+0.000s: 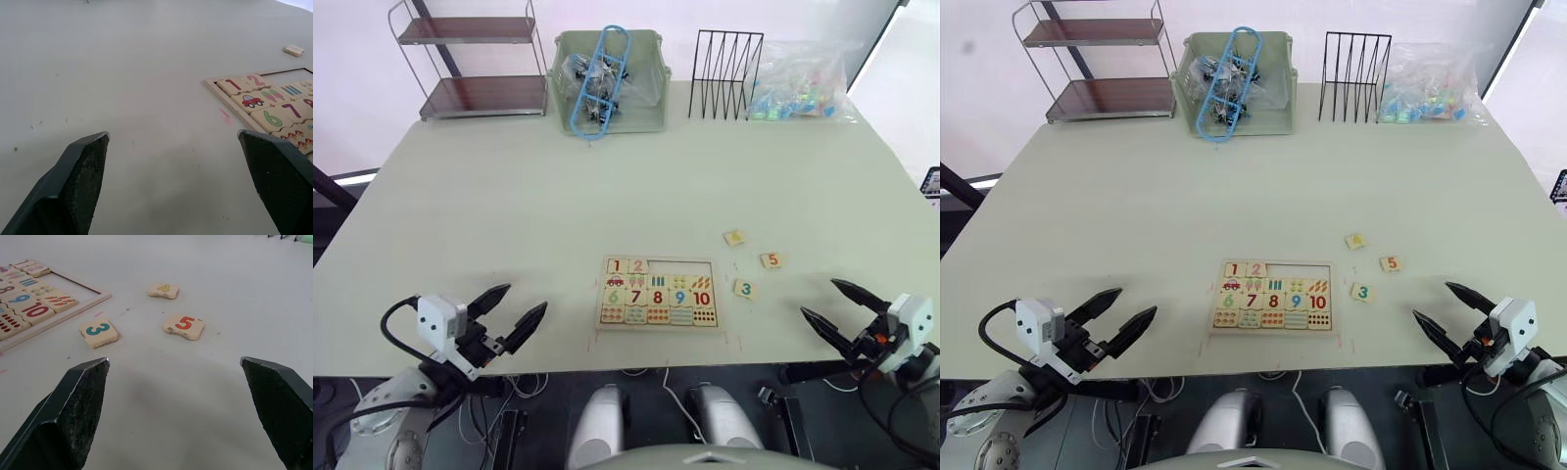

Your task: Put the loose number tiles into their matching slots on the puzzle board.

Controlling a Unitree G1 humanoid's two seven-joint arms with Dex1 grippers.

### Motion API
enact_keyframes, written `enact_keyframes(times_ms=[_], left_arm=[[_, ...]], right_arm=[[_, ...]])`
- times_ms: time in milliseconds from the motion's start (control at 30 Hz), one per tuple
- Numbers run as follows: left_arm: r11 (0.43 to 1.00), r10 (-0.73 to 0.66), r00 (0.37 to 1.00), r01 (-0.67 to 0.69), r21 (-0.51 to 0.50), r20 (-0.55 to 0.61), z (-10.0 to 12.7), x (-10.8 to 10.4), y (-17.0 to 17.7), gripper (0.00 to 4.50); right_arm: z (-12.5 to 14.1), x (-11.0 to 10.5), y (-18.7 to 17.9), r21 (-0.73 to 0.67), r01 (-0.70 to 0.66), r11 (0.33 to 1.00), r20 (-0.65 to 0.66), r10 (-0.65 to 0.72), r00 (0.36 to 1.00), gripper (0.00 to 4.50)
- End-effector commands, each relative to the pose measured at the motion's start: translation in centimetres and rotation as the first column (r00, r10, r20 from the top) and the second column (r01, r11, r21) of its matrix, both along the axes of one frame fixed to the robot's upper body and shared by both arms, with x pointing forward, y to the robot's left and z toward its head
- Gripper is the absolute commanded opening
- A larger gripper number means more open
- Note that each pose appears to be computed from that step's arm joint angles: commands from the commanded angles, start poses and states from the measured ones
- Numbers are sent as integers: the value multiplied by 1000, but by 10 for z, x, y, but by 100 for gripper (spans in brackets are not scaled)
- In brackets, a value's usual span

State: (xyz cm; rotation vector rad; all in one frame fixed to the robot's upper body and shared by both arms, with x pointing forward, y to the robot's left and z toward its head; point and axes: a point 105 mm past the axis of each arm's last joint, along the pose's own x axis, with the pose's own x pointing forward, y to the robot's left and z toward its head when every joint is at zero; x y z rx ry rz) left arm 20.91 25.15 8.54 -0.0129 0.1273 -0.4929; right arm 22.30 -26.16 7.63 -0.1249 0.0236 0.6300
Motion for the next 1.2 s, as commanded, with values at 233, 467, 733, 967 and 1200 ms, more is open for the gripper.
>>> enact_keyframes(times_ms=[233, 467, 733, 967, 1200], left_arm=[[993, -113, 992, 111, 39, 57, 15, 3, -1, 446], [958, -283, 957, 278, 77, 64, 19, 9, 0, 446], [836, -542, 840, 535, 124, 30, 28, 10, -5, 446], [652, -747, 665, 739, 171, -27, 39, 5, -9, 446], [556, -816, 576, 803, 217, -42, 49, 10, -17, 446]], right_arm=[[12, -1, 6, -8, -50, 999, 45, 50, 998, 450], [13, -5, 18, 7, -122, 992, 32, 122, 992, 450], [23, 2, 37, -29, -236, 971, 50, 237, 970, 450], [30, 11, 52, -101, -309, 946, 34, 313, 949, 450], [28, 17, 67, -188, -365, 912, -29, 367, 930, 450]])
